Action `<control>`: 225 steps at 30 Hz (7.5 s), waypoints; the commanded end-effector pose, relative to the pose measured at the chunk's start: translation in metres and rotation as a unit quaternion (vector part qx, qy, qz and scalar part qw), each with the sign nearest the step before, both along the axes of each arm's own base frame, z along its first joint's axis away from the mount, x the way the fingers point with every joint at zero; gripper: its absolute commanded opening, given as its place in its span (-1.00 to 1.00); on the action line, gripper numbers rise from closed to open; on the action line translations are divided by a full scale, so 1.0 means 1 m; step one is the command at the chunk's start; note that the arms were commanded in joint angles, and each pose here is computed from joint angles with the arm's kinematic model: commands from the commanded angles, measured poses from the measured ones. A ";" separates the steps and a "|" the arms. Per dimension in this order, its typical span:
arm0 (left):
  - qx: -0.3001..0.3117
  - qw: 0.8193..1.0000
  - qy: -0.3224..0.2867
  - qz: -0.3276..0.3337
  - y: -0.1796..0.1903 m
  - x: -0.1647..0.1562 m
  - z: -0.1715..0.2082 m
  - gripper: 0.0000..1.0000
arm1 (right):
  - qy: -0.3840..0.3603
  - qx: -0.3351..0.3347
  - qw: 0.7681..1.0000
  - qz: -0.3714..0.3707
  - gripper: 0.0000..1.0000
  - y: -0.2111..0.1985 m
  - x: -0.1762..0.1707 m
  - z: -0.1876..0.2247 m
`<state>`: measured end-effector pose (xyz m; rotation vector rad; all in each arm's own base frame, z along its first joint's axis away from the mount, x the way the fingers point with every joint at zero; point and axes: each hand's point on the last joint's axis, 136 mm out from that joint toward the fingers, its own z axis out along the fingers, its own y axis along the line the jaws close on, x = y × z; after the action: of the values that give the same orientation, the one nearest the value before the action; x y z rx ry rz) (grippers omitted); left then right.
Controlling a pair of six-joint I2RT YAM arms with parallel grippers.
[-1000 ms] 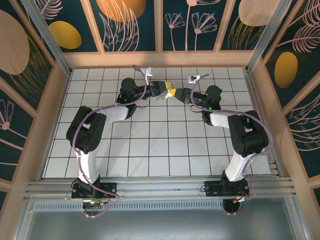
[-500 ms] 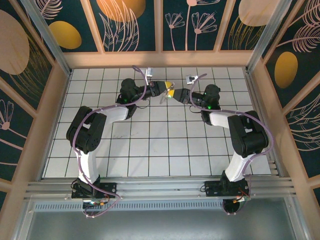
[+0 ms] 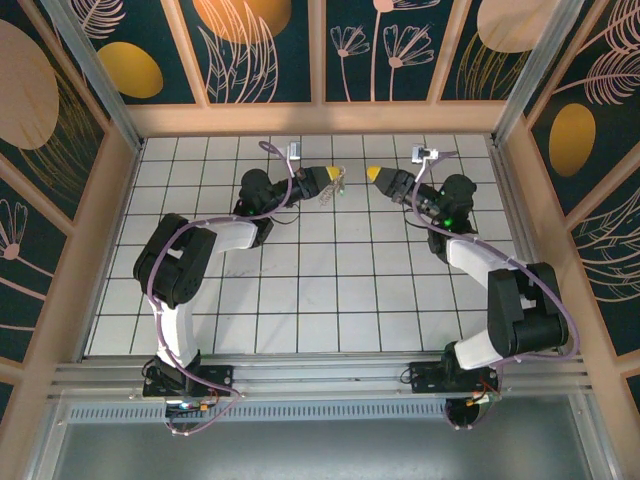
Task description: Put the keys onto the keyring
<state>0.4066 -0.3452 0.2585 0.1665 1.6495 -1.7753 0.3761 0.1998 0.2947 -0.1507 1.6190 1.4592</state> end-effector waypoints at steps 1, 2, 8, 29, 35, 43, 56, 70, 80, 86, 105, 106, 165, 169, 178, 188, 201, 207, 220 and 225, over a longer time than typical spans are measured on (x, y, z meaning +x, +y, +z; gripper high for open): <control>-0.053 0.998 -0.042 0.019 0.005 -0.012 0.045 -1.00 | -0.013 0.032 0.999 -0.033 -0.24 -0.003 0.016 0.022; -0.059 0.997 -0.038 0.025 0.005 -0.011 0.046 -1.00 | -0.013 0.039 0.999 -0.028 -0.24 0.001 0.019 0.024; -0.092 0.995 -0.020 0.041 0.009 -0.011 0.049 -1.00 | -0.010 0.065 0.998 0.000 -0.25 0.024 0.025 0.026; -0.093 0.995 -0.022 0.038 0.005 -0.011 0.052 -1.00 | -0.002 0.067 0.996 0.050 -0.42 0.059 0.023 0.017; -0.092 0.995 -0.025 0.037 0.004 -0.012 0.054 -1.00 | -0.002 0.065 0.996 0.058 -0.54 0.063 0.022 0.016; -0.090 0.995 -0.027 0.036 0.004 -0.012 0.055 -1.00 | 0.002 0.059 0.996 0.062 -0.67 0.066 0.021 0.011; -0.086 0.995 -0.027 0.034 0.002 -0.012 0.054 -1.00 | 0.006 0.052 0.996 0.070 -0.83 0.071 0.022 0.007; -0.007 0.996 -0.050 0.069 0.007 -0.002 0.050 -0.26 | -0.004 0.017 0.997 0.069 -1.00 0.055 0.034 0.002; 0.082 0.992 -0.071 0.059 0.025 0.022 0.041 0.12 | -0.012 -0.025 0.991 0.128 -1.00 0.042 0.038 0.001; 0.114 0.989 -0.090 -0.017 0.009 0.023 0.037 0.15 | -0.011 -0.038 0.987 0.154 -1.00 0.046 0.039 0.004; 0.112 0.988 -0.084 -0.065 -0.004 0.024 0.027 -0.08 | -0.007 -0.024 0.987 0.161 -1.00 0.054 0.041 0.010; 0.110 0.988 -0.084 -0.066 -0.005 0.024 0.027 -0.08 | -0.007 -0.023 0.987 0.162 -1.00 0.055 0.042 0.010; 0.044 0.993 -0.096 -0.057 -0.006 0.004 0.043 -1.00 | -0.002 -0.038 0.998 0.053 -0.18 0.013 0.022 -0.024; 0.039 0.993 -0.095 -0.056 -0.006 0.003 0.046 -1.00 | -0.005 -0.061 0.997 0.039 -0.17 0.013 0.015 -0.042; 0.035 0.993 -0.100 -0.057 -0.007 0.000 0.053 -1.00 | -0.035 -0.123 0.992 0.021 -0.17 0.028 0.004 -0.052; 0.034 0.992 -0.101 -0.061 -0.012 -0.001 0.053 -1.00 | -0.057 -0.132 0.989 0.021 -0.16 0.041 0.013 -0.034; 0.031 0.993 -0.101 -0.056 -0.015 -0.001 0.056 -1.00 | -0.062 -0.139 0.987 0.049 -0.84 0.053 0.006 -0.036; 0.024 0.993 -0.102 -0.051 -0.013 -0.001 0.059 -1.00 | -0.061 -0.139 0.987 0.057 -1.00 0.056 0.000 -0.038; 0.016 0.993 -0.099 -0.054 -0.015 -0.008 0.053 -1.00 | -0.062 -0.122 0.987 0.079 -1.00 0.074 0.001 -0.028; 0.015 0.994 -0.095 -0.056 -0.017 -0.012 0.049 -1.00 | -0.065 -0.110 0.988 0.082 -1.00 0.077 0.001 -0.021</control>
<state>0.4116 -0.3583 0.2795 0.3768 1.6614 -1.7370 0.3829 0.2639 0.2551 -0.4476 1.7506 1.3067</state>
